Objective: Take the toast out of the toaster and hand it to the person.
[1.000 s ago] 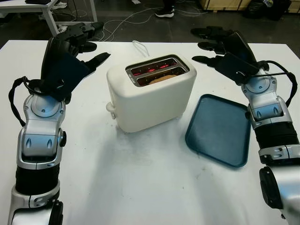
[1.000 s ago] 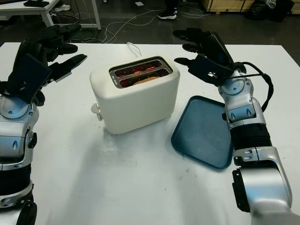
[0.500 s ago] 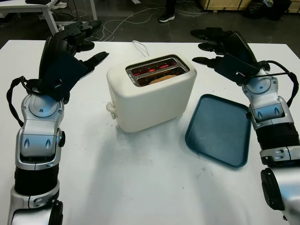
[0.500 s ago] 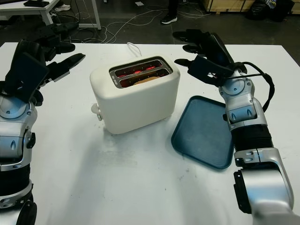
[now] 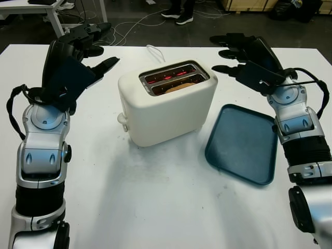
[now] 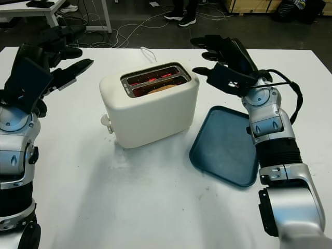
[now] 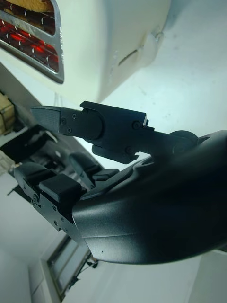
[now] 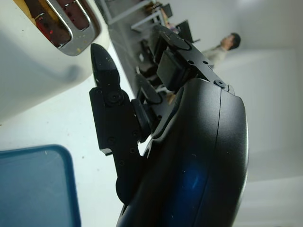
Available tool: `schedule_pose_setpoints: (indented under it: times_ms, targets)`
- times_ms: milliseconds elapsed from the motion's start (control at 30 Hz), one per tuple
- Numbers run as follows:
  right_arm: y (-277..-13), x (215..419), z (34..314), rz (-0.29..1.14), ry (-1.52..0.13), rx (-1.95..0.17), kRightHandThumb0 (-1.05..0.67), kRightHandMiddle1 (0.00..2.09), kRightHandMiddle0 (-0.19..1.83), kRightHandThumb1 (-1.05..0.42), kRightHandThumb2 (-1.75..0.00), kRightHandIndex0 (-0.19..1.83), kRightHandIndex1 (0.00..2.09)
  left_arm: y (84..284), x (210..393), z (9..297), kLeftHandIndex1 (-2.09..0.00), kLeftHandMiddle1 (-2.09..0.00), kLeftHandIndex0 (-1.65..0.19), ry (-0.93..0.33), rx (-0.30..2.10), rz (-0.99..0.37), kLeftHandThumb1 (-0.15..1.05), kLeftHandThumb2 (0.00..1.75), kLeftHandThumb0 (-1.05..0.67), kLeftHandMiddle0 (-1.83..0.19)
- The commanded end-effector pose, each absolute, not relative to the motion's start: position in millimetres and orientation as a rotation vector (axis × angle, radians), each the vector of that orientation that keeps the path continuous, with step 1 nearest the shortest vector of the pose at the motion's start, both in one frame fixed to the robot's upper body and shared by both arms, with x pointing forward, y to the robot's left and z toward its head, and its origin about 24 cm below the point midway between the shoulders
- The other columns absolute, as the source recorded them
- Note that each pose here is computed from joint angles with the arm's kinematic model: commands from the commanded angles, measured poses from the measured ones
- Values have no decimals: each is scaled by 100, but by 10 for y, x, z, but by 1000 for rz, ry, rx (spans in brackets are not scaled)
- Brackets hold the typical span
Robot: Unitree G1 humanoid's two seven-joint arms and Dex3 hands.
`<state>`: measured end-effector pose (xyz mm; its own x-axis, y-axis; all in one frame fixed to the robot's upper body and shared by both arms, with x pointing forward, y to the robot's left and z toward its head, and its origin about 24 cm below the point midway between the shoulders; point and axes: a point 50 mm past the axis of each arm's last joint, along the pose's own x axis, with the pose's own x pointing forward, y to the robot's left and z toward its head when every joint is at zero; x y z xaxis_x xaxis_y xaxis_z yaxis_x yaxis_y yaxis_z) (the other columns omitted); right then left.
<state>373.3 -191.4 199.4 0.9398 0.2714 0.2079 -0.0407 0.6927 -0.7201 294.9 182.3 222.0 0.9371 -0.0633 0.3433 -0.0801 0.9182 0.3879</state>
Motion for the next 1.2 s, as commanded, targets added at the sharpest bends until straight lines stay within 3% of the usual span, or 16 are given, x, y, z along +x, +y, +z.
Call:
schedule_pose_setpoints:
  times_ms: [0,1167]
  targets:
    - [-1935,3722,1969,187,-313,-759,-37,0,62,-92,-2,70,0,1807,2963,2256,-14,-104,-54,-374,430,0,91,5,-36,-13]
    - [-1866,3717,1977,190,-306,-713,-34,0,61,-92,0,67,0,1811,2956,2270,-21,-102,-50,-377,436,-1,91,4,-41,-13]
